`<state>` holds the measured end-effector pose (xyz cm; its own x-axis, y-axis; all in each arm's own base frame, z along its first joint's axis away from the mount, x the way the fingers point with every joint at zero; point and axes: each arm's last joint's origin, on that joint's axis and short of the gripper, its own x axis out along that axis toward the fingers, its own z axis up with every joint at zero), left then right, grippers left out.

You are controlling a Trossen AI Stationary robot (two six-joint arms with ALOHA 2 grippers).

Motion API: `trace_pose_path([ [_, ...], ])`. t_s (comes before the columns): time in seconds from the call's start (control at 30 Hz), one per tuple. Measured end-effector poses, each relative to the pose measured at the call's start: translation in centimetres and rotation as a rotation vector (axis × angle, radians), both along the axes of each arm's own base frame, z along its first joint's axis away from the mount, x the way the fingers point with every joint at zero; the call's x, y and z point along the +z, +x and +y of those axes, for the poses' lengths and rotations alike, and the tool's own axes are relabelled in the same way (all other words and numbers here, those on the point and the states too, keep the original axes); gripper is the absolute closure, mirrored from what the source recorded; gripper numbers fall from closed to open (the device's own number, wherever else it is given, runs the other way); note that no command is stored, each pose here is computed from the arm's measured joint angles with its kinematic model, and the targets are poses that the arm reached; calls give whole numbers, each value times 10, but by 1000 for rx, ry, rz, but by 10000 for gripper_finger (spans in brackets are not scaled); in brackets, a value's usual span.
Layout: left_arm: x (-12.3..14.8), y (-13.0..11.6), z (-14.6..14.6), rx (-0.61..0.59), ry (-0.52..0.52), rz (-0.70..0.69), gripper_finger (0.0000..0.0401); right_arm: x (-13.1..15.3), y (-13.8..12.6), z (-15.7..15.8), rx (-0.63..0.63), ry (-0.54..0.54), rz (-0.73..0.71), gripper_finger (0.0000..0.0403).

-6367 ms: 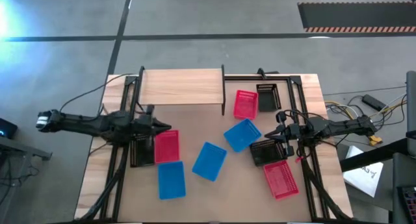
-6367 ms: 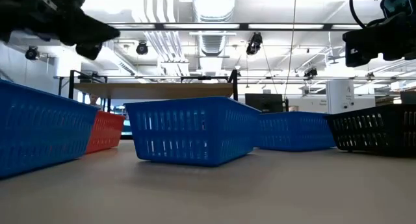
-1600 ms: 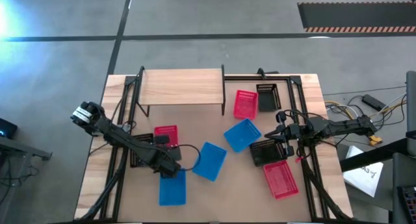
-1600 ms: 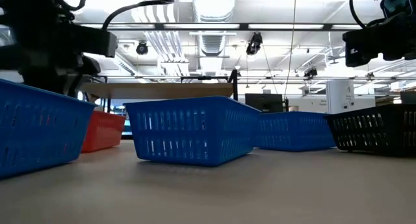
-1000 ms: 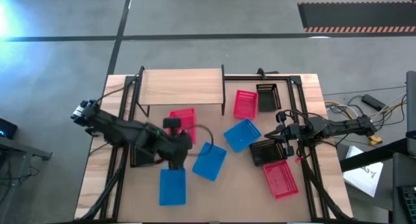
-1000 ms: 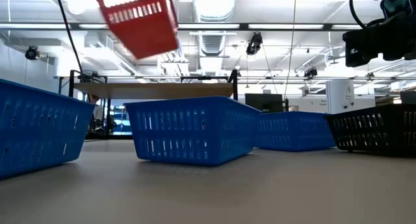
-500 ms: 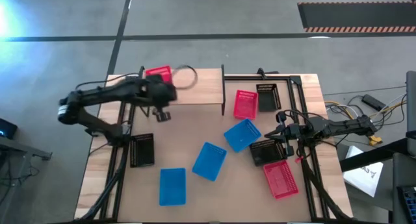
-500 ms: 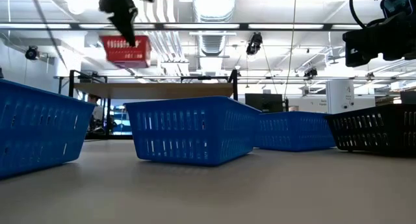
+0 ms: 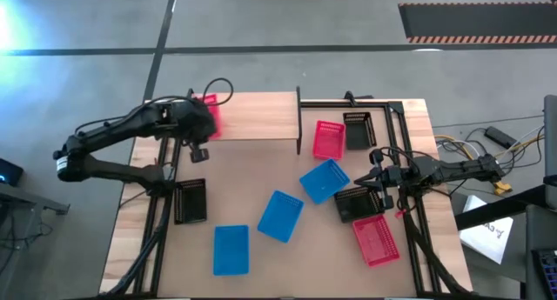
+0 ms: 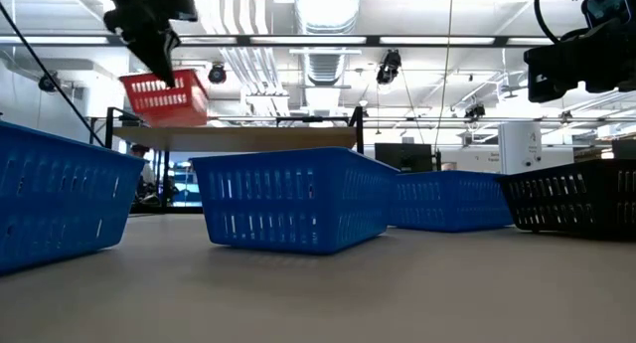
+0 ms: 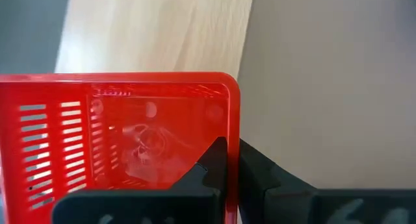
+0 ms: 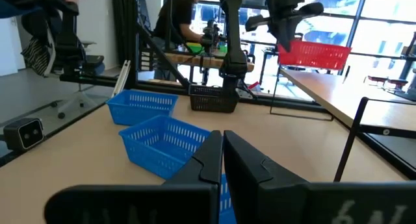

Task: Stack baskets on shelf by color
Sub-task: Put the left red bin on the shelf

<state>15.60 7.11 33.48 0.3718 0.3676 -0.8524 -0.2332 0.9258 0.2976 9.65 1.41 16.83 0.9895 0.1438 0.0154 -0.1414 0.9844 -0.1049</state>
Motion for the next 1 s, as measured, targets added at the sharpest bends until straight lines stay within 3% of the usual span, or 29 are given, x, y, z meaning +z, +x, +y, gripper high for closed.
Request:
trace_pose_path([
  [0.37, -9, 5, 11, 26, -1, 96, 398, 0, 0, 0, 0, 0, 0, 394],
  [0.77, -5, -11, 19, 109, 57, 125, 279, 0, 0, 0, 0, 0, 0, 394],
  [1.0, 2, -20, 16, 156, 144, 124, 258, 0, 0, 0, 0, 0, 0, 394],
])
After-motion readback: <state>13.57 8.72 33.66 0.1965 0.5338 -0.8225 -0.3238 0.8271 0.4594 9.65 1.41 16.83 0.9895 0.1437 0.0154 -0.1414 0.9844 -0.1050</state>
